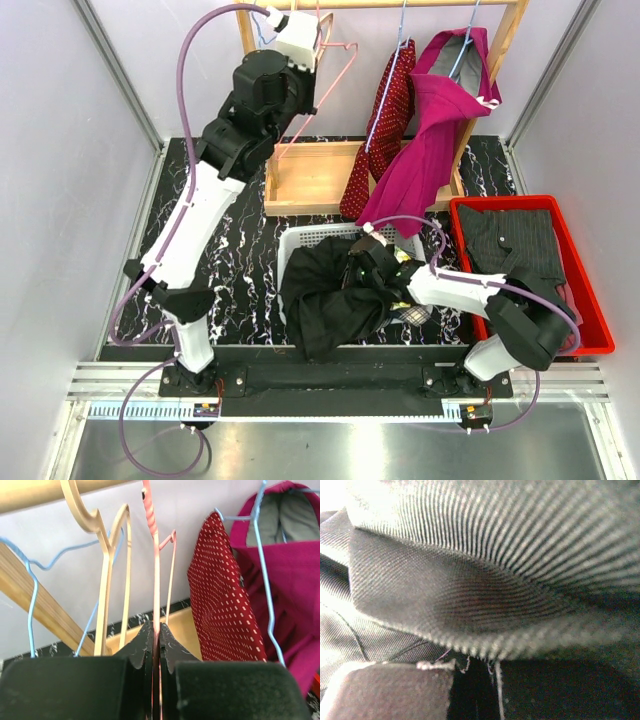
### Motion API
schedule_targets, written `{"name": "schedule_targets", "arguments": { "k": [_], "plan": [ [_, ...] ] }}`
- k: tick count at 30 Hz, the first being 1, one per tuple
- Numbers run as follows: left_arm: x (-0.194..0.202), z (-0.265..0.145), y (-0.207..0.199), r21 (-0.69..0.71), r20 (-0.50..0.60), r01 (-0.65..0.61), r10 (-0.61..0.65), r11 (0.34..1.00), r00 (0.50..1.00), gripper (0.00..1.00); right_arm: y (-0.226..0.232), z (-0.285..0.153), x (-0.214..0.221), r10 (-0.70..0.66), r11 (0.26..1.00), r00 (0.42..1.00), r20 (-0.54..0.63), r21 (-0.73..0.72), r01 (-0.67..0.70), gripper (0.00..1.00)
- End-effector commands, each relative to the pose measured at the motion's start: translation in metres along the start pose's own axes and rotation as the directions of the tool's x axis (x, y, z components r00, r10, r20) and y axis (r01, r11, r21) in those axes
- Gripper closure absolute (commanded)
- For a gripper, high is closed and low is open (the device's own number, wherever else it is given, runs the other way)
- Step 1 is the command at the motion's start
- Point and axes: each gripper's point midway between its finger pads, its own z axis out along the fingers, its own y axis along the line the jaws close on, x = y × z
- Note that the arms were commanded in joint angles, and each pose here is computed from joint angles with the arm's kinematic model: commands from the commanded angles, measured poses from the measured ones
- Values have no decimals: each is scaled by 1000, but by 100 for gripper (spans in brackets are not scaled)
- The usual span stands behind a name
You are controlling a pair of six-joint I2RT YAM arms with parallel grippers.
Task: Remove the skirt from the hanger
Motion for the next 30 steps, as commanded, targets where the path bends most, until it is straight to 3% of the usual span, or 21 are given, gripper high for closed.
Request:
{"name": "schedule_targets", "arguments": {
  "k": [1, 7, 17, 24, 28, 30],
  "plan": [
    [-41, 12, 16, -82, 156, -4, 17, 997, 988, 100, -31, 0, 34, 3, 999, 995, -97, 53, 2, 100],
    [-34, 43, 20, -123, 178, -27, 49, 992, 983, 100, -24, -37, 13, -57, 997, 997, 60, -52, 60, 96],
    [-30, 77, 22, -167, 234, -49, 88, 985, 968, 100, -13, -90, 16, -70, 962, 983, 170, -250, 112, 99],
    [4, 92, 24, -167, 144, -76, 100, 983, 985, 100, 0, -112, 9, -75, 938, 974, 215, -316, 142, 96],
    [29, 91, 24, -156, 66, -95, 106, 983, 992, 100, 6, -121, -2, -89, 937, 963, 256, -307, 168, 84],
    [40, 90, 23, -149, 33, -103, 109, 983, 993, 100, 11, -125, -10, -116, 936, 953, 280, -290, 199, 71]
  ]
}}
